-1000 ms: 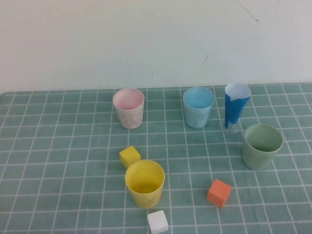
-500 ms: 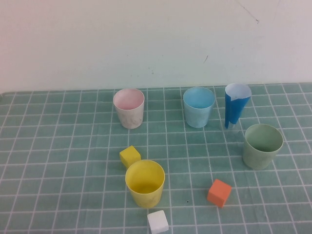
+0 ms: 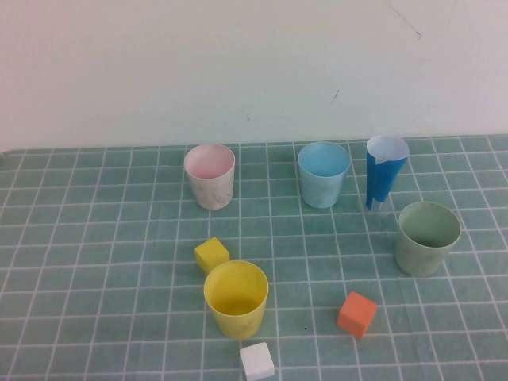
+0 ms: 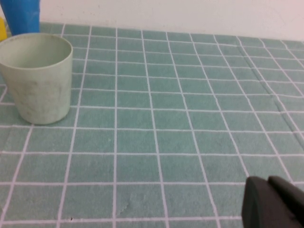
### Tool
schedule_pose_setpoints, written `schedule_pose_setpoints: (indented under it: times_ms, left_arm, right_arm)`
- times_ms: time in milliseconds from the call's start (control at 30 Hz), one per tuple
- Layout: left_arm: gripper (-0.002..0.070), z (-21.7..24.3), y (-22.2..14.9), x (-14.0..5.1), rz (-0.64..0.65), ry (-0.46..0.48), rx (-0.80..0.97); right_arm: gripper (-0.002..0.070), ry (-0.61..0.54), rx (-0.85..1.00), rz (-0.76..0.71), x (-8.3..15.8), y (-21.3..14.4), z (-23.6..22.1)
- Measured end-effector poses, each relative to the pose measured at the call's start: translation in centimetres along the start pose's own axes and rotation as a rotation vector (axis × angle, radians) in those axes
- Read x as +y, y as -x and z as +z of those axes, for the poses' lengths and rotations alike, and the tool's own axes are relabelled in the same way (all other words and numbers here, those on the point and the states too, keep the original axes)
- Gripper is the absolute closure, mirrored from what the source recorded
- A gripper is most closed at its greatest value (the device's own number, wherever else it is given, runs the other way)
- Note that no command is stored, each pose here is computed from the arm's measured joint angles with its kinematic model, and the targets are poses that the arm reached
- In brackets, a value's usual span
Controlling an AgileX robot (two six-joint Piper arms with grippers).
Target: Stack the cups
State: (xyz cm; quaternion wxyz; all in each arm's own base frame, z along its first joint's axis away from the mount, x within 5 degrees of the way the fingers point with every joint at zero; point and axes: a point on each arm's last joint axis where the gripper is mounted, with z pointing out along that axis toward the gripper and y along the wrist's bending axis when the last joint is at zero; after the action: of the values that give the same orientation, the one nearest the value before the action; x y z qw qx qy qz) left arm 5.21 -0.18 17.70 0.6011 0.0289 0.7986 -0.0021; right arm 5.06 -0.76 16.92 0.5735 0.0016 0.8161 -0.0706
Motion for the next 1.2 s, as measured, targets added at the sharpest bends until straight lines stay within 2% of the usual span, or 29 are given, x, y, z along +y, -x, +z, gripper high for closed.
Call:
schedule_pose_setpoints:
  times_ms: [200, 533, 700, 833, 967, 1200]
  left_arm:
    - [0.0677, 0.1, 0.8, 0.0, 0.018, 0.007, -0.113]
    - [0.0677, -2.0, 5.6, 0.0, 0.037, 0.010, -0.697]
    - [0.0677, -3.4, 7.0, 0.0, 0.011, 0.000, -0.916]
    - [0.0677, -3.5, 7.0, 0.3, -0.070, 0.005, -0.929]
    - [0.0677, -3.2, 7.2, 0.8, -0.197, 0.005, -0.827]
    - [0.0677, -3.9, 11.9, 0.5, -0.189, -0.030, -0.603]
  right_arm:
    - [0.0678, -0.001, -0.061, 0.000, 0.0, 0.4, 0.1]
    - [0.0678, -0.021, -0.652, -0.002, -0.2, 5.4, -1.8]
    - [0.0678, -0.035, -0.750, -0.031, -0.2, 6.0, -2.4]
    - [0.0678, -0.037, -0.751, -0.036, -0.2, 6.1, -2.4]
    - [0.0678, -0.047, -0.709, -0.080, -0.2, 6.3, -2.4]
    - [0.0678, -0.080, -0.502, -0.130, -1.0, 9.2, -4.5]
